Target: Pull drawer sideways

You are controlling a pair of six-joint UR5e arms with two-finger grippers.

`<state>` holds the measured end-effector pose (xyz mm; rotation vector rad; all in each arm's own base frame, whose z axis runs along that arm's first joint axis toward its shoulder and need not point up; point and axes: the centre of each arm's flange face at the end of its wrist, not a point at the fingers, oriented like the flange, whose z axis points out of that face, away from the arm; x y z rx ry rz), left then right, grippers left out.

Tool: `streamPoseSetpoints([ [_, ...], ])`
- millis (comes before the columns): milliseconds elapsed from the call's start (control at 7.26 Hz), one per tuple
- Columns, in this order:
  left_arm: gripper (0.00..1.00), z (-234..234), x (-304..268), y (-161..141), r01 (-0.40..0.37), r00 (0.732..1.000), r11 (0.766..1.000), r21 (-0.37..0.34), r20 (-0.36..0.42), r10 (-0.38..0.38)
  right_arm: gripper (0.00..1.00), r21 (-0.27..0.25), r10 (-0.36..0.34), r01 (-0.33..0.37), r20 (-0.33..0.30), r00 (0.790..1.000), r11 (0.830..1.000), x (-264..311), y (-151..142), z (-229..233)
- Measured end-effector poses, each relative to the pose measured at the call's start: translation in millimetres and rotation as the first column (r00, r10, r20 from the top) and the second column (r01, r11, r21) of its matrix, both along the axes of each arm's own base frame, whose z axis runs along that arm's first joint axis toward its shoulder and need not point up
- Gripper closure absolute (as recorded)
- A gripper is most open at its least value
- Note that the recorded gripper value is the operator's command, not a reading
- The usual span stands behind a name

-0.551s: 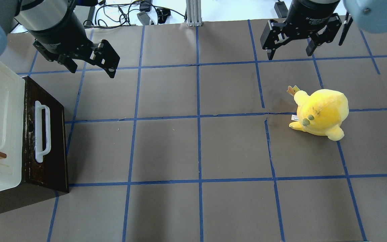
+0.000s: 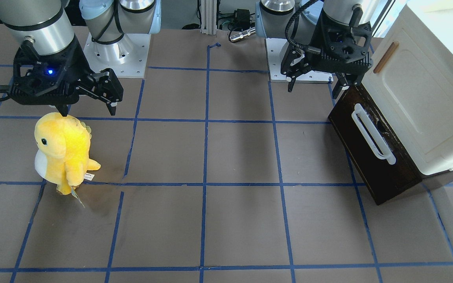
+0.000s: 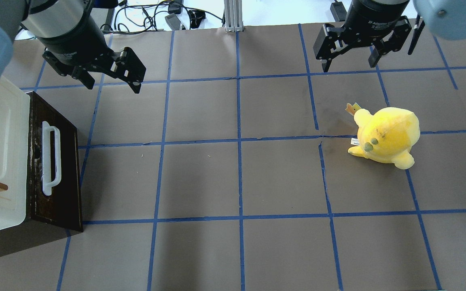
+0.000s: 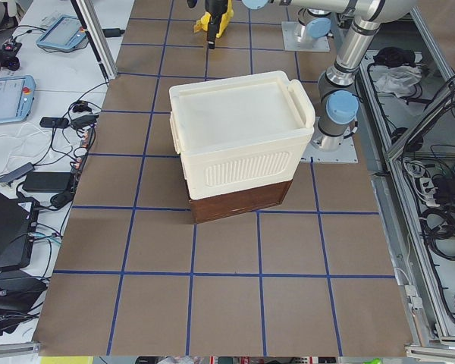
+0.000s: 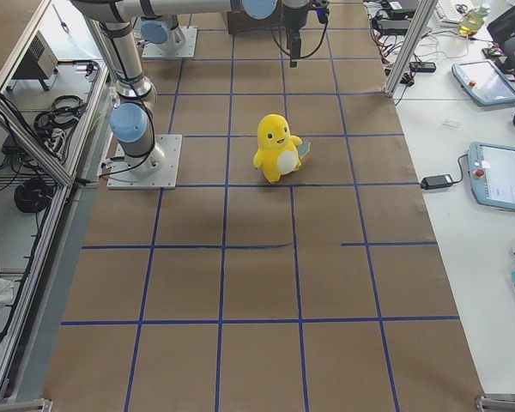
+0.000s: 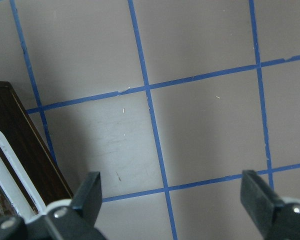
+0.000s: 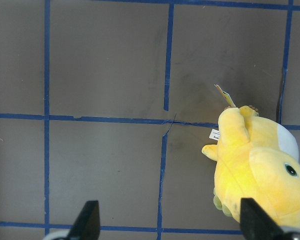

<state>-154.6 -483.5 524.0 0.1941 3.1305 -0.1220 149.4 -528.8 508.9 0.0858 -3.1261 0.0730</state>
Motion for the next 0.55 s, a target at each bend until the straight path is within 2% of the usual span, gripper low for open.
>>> streamPoseSetpoints([
  [275,0.00,-15.1,-1.5,-9.8,-0.078,0.997,0.997,0.010,-0.007,0.078,0.00,0.000,0.000,0.000,0.000,1.000,1.000,0.0,0.0,0.0],
  [551,0.00,-29.4,-5.5,-18.4,-0.141,0.990,0.990,-0.013,-0.017,0.141,0.00,0.000,0.000,0.000,0.000,1.000,1.000,0.0,0.0,0.0],
])
